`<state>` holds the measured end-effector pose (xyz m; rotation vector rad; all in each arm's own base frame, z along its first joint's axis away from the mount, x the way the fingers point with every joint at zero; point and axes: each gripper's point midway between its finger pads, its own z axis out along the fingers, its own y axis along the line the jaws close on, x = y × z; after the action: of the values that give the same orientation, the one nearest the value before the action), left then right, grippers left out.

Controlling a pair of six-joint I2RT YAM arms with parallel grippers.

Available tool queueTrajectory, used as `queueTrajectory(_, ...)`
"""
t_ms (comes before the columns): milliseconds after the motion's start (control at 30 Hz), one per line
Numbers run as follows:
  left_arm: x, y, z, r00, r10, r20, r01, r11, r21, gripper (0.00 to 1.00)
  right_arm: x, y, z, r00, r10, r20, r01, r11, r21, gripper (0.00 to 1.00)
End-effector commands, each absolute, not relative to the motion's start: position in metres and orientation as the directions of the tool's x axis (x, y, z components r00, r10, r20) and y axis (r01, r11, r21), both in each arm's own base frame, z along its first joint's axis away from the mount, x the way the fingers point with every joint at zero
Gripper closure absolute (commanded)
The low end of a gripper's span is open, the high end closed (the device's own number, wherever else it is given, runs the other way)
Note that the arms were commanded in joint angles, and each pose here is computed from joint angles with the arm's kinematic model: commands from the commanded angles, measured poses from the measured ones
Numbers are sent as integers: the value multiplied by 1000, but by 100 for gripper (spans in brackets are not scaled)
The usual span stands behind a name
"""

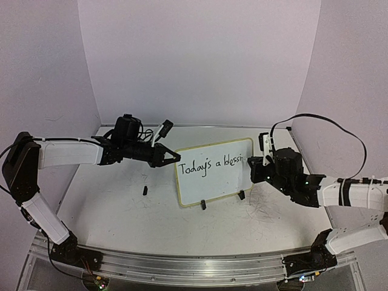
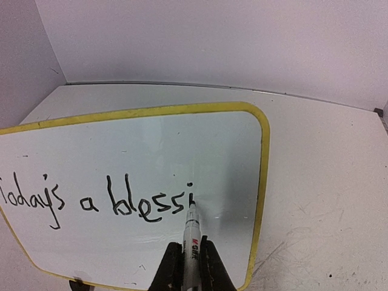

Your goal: Write a sentence on the whiteboard

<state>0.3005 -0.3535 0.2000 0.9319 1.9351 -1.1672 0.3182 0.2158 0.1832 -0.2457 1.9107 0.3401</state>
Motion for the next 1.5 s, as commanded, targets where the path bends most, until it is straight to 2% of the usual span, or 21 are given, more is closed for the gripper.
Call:
queueTrajectory(0, 313, -350, 230, -415, 180, -892, 869, 367, -331, 100, 321, 212, 206, -304, 33, -952, -305, 944, 130, 100)
queueTrajectory(733, 312, -350, 228, -418, 182, -890, 869, 365, -333, 100, 332, 219, 212, -279, 15, -960, -306, 946, 104, 100)
queueTrajectory(1467, 312, -350, 229, -415, 181, -892, 870, 365, -331, 100, 321, 218, 178, -366, -13, -931, -321, 940, 113, 100)
